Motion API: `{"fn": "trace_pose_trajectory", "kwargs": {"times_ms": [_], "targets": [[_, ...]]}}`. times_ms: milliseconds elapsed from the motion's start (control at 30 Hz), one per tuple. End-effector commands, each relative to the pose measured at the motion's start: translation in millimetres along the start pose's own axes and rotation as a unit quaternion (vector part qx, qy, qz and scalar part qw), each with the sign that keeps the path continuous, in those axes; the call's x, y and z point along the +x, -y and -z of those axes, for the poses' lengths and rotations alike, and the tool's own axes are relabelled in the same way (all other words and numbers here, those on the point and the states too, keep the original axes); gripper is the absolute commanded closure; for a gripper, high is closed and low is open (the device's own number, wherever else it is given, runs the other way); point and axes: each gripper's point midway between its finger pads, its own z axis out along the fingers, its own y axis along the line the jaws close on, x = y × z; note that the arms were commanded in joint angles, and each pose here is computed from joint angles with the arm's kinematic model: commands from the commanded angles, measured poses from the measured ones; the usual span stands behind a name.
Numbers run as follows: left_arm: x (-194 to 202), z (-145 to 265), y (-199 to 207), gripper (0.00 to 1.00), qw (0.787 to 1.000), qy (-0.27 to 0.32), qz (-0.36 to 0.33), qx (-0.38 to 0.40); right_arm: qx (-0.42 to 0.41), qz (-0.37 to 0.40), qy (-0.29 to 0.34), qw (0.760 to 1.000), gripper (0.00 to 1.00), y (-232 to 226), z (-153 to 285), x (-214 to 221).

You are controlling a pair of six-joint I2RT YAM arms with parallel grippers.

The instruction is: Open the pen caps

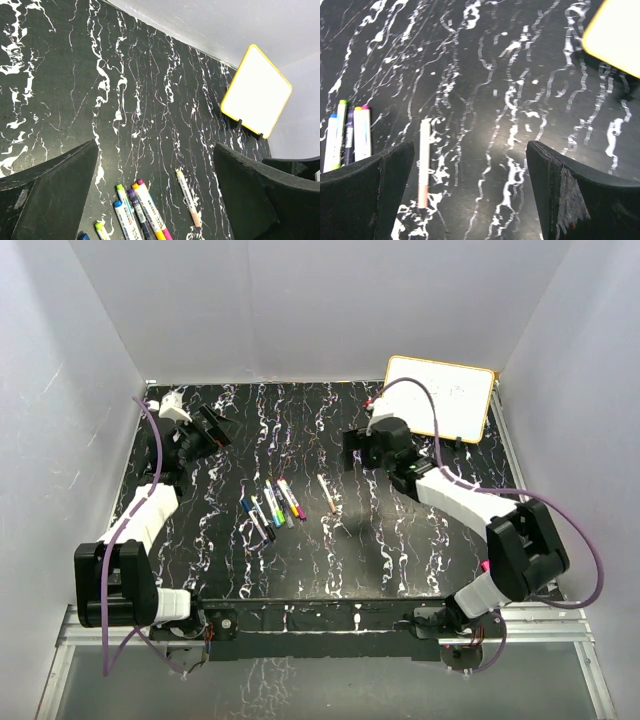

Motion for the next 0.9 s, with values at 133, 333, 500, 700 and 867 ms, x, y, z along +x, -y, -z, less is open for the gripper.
{"fn": "trace_pose_trajectory", "kwargs": {"times_ms": [133,333,500,700,867], "targets": [[-8,3,17,0.01,1.000,0.001,-0.007,0.022,-0.028,0.045,-0.045,0.998,0.17,-59,-20,8],[-1,3,24,0.01,0.999,-0.014,-0.004,0.052,-0.019,0.068,-0.095,0.993,0.31,-74,-32,31],[-3,5,24,0.01,0.999,-0.010,-0.012,0.047,-0.025,0.073,-0.113,0.991,0.35,-84,-32,45],[-2,5,21,0.01,0.999,-0.012,-0.010,0.038,-0.011,0.081,-0.131,0.988,0.38,-87,-41,55],[-3,5,24,0.01,0.999,-0.012,-0.007,0.045,-0.008,0.081,-0.130,0.988,0.38,-88,-39,56]]}}
